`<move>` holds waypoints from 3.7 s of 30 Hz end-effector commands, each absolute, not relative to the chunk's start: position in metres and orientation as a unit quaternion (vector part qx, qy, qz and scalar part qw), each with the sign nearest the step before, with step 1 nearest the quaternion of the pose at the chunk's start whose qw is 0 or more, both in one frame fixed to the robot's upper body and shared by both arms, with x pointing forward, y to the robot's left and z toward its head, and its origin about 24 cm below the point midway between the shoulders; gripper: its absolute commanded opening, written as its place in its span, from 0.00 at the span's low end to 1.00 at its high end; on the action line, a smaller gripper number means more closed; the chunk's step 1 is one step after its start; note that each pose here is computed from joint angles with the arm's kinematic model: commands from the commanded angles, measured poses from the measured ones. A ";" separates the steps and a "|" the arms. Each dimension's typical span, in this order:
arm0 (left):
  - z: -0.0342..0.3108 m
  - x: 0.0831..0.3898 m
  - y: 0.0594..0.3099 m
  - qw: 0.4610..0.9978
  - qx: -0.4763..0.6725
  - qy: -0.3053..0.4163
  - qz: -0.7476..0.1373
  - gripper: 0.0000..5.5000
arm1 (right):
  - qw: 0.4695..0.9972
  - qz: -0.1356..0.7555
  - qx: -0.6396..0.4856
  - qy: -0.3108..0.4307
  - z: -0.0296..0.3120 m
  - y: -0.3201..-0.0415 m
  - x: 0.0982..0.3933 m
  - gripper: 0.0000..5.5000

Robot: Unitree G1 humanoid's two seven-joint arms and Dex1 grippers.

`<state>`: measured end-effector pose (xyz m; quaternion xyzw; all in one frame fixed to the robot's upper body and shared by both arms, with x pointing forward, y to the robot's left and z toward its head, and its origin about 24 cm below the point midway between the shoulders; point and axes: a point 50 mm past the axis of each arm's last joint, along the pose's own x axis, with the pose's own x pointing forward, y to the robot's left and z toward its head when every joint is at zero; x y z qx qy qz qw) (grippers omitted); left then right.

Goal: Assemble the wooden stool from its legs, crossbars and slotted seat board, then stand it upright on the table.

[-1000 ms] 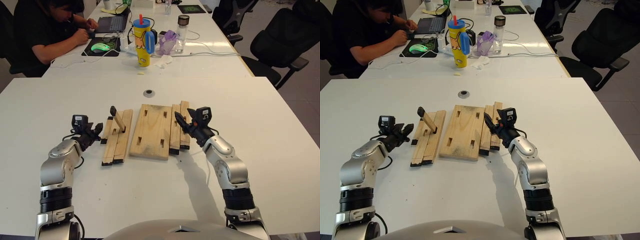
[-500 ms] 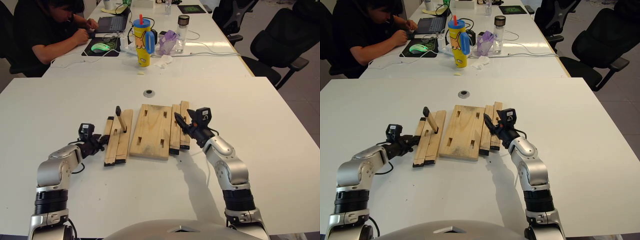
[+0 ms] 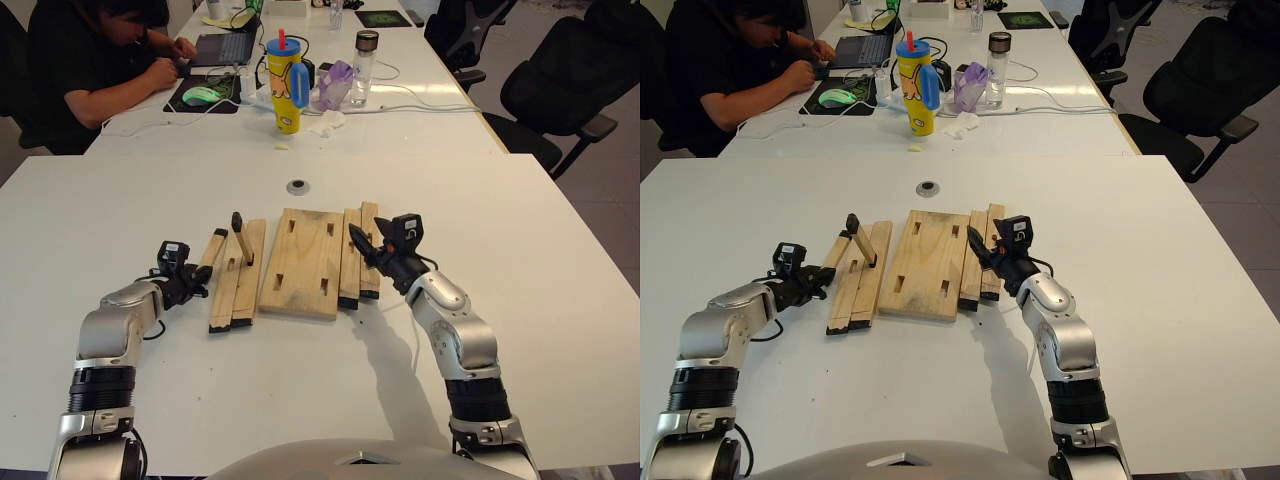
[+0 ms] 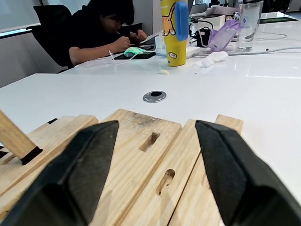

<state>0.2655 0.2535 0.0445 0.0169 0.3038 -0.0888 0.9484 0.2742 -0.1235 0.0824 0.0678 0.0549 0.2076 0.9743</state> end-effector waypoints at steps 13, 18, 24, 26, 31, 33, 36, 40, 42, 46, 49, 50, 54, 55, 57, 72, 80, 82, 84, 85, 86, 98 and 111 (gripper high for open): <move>0.215 0.298 0.160 0.928 0.157 -0.197 -0.276 0.24 | 0.884 0.318 0.337 -0.064 0.170 -0.129 0.281 0.77; 0.204 0.292 0.132 0.891 0.181 -0.185 -0.372 0.24 | 0.827 0.358 0.429 -0.062 0.194 -0.125 0.278 0.78; 0.196 0.287 0.121 0.870 0.203 -0.184 -0.410 0.24 | 0.800 0.374 0.468 -0.044 0.200 -0.123 0.278 0.78; 0.192 0.285 0.118 0.865 0.208 -0.180 -0.420 0.24 | 0.796 0.374 0.474 -0.042 0.201 -0.123 0.277 0.78; 0.185 0.282 0.114 0.855 0.212 -0.168 -0.442 0.24 | 0.782 0.369 0.499 -0.049 0.204 -0.124 0.277 0.64; 0.182 0.281 0.113 0.855 0.210 -0.163 -0.445 0.24 | 0.777 0.367 0.509 -0.054 0.206 -0.126 0.276 0.57; 0.181 0.281 0.113 0.856 0.207 -0.160 -0.446 0.24 | 0.777 0.367 0.509 -0.053 0.206 -0.126 0.276 0.49; 0.181 0.281 0.113 0.858 0.202 -0.157 -0.446 0.24 | 0.782 0.363 0.504 -0.043 0.202 -0.125 0.276 0.39; 0.182 0.281 0.112 0.858 0.200 -0.158 -0.445 0.24 | 0.785 0.362 0.501 -0.039 0.201 -0.124 0.276 0.33; 0.184 0.280 0.111 0.858 0.197 -0.158 -0.446 0.24 | 0.791 0.360 0.494 -0.031 0.198 -0.123 0.277 0.21; 0.183 0.279 0.111 0.859 0.195 -0.156 -0.448 0.24 | 0.793 0.357 0.493 -0.029 0.197 -0.123 0.277 0.12; 0.182 0.278 0.110 0.858 0.195 -0.153 -0.451 0.24 | 0.796 0.356 0.489 -0.027 0.196 -0.124 0.277 0.10; 0.178 0.277 0.107 0.861 0.173 -0.141 -0.456 0.24 | 0.815 0.339 0.469 -0.017 0.188 -0.124 0.279 0.09; 0.178 0.277 0.106 0.865 0.156 -0.138 -0.457 0.31 | 0.819 0.334 0.467 -0.015 0.187 -0.125 0.280 0.09; 0.180 0.276 0.106 0.871 0.126 -0.136 -0.455 0.35 | 0.829 0.319 0.460 -0.012 0.183 -0.127 0.282 0.08; 0.179 0.280 0.125 0.932 -0.035 -0.139 -0.333 0.56 | 0.940 -0.010 0.342 -0.024 0.125 -0.169 0.286 0.08; 0.176 0.280 0.116 0.930 -0.045 -0.133 -0.340 0.56 | 0.931 -0.057 0.361 -0.013 0.106 -0.168 0.291 0.08; 0.176 0.281 0.116 0.930 -0.044 -0.132 -0.339 0.56 | 0.929 -0.058 0.366 -0.009 0.103 -0.166 0.294 0.08; 0.177 0.282 0.116 0.930 -0.044 -0.132 -0.341 0.56 | 0.927 -0.060 0.370 -0.008 0.100 -0.165 0.296 0.08; 0.177 0.283 0.116 0.930 -0.044 -0.132 -0.341 0.56 | 0.927 -0.060 0.371 -0.008 0.099 -0.165 0.298 0.08; 0.177 0.283 0.115 0.929 -0.044 -0.132 -0.342 0.56 | 0.926 -0.061 0.373 -0.007 0.097 -0.165 0.300 0.08; 0.177 0.284 0.114 0.929 -0.045 -0.133 -0.342 0.56 | 0.923 -0.042 0.384 0.010 0.084 -0.153 0.308 0.08; 0.176 0.282 0.114 0.931 -0.049 -0.133 -0.335 0.56 | 0.934 -0.062 0.353 -0.002 0.090 -0.160 0.306 0.08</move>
